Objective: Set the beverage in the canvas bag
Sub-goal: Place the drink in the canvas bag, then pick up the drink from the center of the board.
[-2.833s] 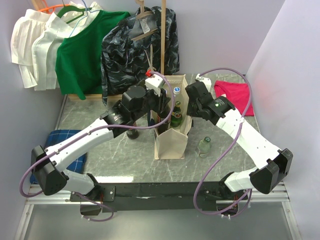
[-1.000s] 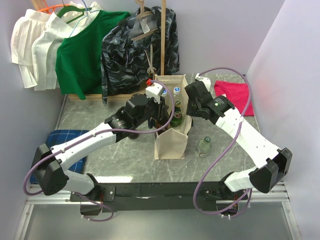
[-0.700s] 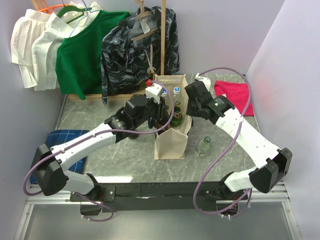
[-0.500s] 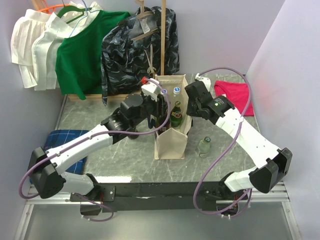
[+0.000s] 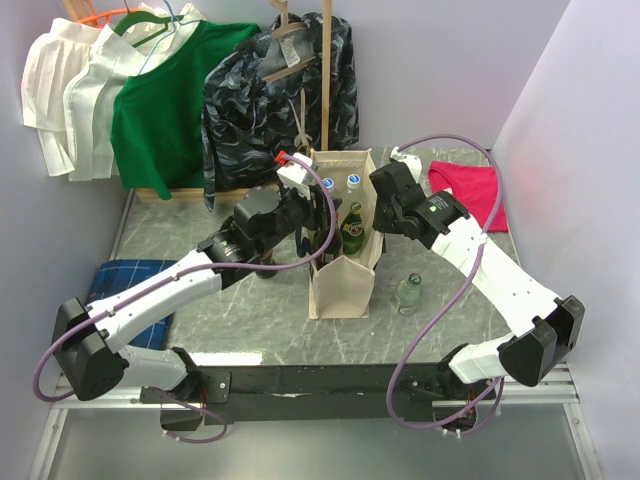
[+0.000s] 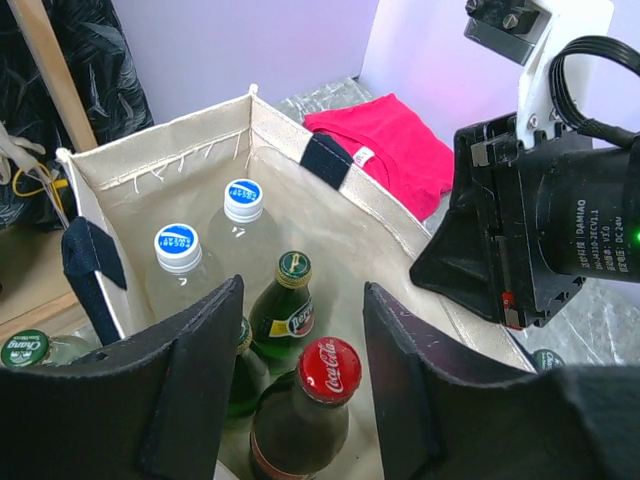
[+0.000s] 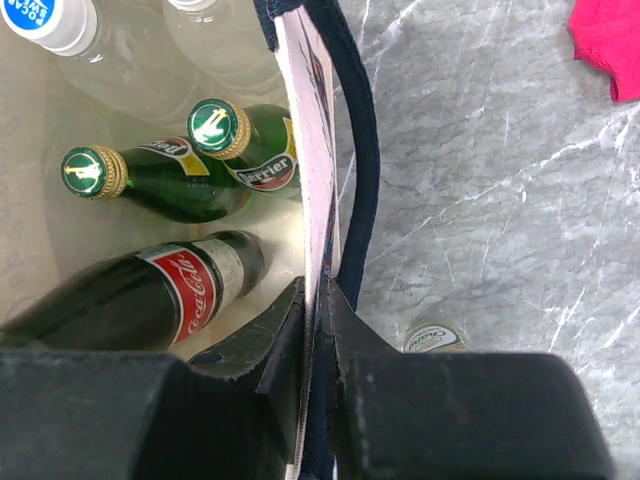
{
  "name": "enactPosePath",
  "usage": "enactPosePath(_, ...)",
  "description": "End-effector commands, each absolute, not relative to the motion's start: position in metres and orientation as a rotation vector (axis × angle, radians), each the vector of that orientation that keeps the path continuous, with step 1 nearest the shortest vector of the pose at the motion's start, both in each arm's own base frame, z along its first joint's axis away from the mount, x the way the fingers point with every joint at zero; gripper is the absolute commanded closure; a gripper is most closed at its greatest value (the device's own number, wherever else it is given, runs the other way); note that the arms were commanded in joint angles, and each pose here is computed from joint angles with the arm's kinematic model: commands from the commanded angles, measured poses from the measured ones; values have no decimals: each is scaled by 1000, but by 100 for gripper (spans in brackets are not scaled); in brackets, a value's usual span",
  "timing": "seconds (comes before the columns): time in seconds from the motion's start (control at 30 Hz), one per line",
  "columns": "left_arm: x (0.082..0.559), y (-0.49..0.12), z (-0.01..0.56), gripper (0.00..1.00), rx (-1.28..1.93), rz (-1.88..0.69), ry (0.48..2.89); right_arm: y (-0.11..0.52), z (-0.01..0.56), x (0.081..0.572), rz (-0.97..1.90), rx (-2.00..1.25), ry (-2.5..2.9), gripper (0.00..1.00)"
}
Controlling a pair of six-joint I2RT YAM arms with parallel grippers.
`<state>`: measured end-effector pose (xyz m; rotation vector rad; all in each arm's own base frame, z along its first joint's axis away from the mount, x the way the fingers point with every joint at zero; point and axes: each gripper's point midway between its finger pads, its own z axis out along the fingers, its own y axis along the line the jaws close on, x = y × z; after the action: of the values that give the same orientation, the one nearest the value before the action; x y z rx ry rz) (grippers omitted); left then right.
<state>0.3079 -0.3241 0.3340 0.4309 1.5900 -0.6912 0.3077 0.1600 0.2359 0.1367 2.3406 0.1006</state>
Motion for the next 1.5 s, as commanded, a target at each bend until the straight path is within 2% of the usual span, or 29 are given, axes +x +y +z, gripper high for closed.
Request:
enactPosePath(0.0,306,-318,359,42,406,-692,1526,162,257,310,143,158,2288,82)
enactPosePath(0.67,302,-288,382,30,323,-619,1531,162,271,310,169,173,2259,62)
enactPosePath(0.83,299,-282,378,26,309,-610,1566,162,280,309,183,176,2244,60)
enactPosePath(1.17,295,-272,370,9,289,-585,1629,158,297,307,203,197,2200,55)
enactPosePath(1.47,299,-254,362,7,204,-510,1691,141,305,295,188,252,2161,54)
